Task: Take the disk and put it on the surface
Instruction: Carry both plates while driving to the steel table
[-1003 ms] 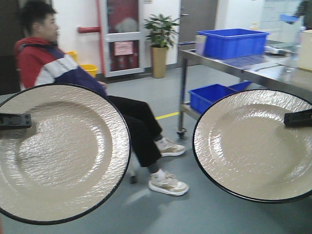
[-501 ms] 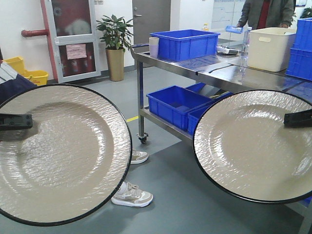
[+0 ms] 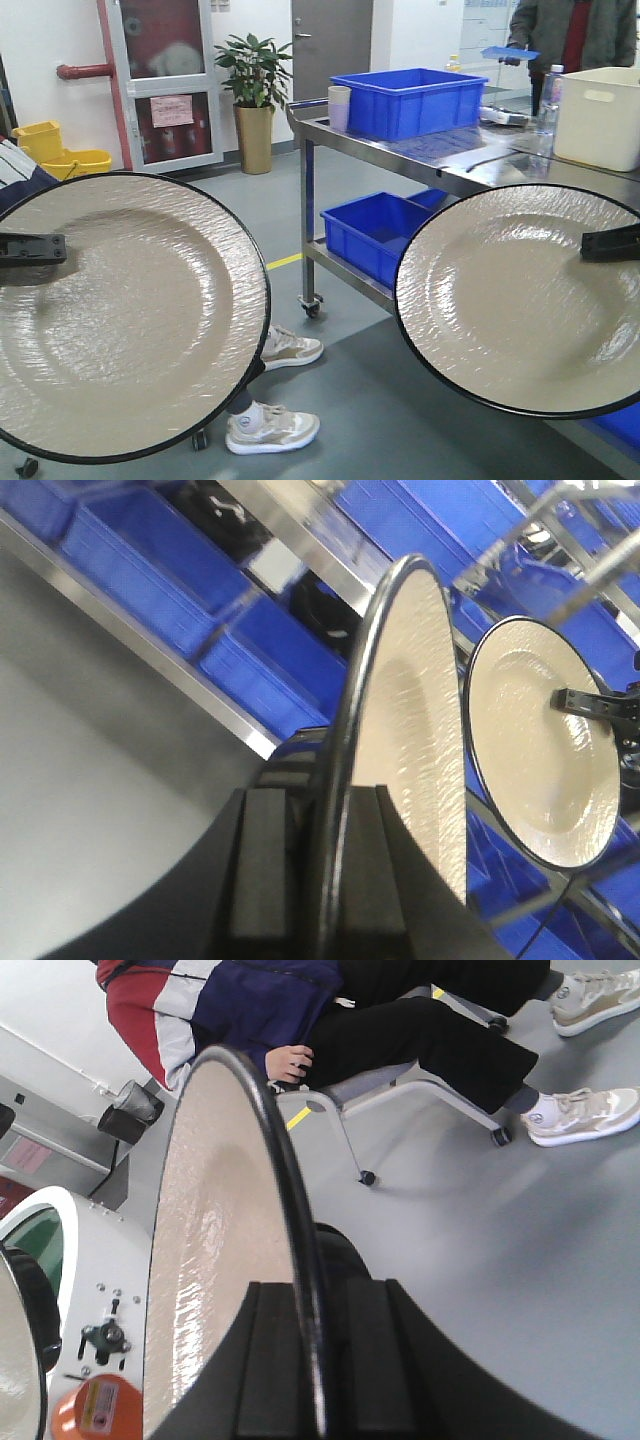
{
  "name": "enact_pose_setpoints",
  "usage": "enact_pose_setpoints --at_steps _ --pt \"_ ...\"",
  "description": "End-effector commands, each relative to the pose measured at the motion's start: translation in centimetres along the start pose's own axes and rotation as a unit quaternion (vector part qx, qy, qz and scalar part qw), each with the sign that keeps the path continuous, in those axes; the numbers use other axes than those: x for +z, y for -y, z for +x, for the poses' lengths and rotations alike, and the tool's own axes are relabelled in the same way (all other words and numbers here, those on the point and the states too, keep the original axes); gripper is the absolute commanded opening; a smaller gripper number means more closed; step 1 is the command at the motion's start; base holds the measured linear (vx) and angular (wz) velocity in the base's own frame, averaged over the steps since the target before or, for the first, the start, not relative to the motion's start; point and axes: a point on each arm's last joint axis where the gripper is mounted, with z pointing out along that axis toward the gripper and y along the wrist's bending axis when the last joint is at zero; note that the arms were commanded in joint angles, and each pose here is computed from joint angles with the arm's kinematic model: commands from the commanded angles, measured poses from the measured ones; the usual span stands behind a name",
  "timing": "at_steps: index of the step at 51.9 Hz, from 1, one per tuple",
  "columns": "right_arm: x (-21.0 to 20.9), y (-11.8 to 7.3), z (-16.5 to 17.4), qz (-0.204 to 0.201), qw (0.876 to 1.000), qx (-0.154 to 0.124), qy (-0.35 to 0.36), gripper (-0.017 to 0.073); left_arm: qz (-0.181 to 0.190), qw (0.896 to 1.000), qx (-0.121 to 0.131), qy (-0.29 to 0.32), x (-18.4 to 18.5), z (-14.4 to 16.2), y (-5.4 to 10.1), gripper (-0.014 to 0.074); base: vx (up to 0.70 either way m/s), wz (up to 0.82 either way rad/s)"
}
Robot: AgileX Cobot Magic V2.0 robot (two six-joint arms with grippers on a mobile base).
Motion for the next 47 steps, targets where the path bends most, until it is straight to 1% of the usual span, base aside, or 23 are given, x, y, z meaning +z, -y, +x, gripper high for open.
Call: enact_pose_setpoints --at_steps 1,26,47 --pt "-1.40 -3.31 -0.71 -0.065 0.997 -0.008 0.043 -0.0009 0.056 0.997 0.000 0.058 -0.89 -1.29 2.99 -0.0008 0.46 0.13" --pt "-1.40 -3.31 -0.71 -0.065 0.997 -0.008 0.043 -0.0009 0.056 0.997 0.000 0.057 -0.89 -1.28 3.00 -0.0008 0.49 0.07" --pt "-1.40 -3.30 -0.72 -0.064 0.997 -0.008 0.043 -0.0009 0.056 0.997 0.000 0.057 -0.89 -1.28 3.00 -0.0008 0.50 -0.13"
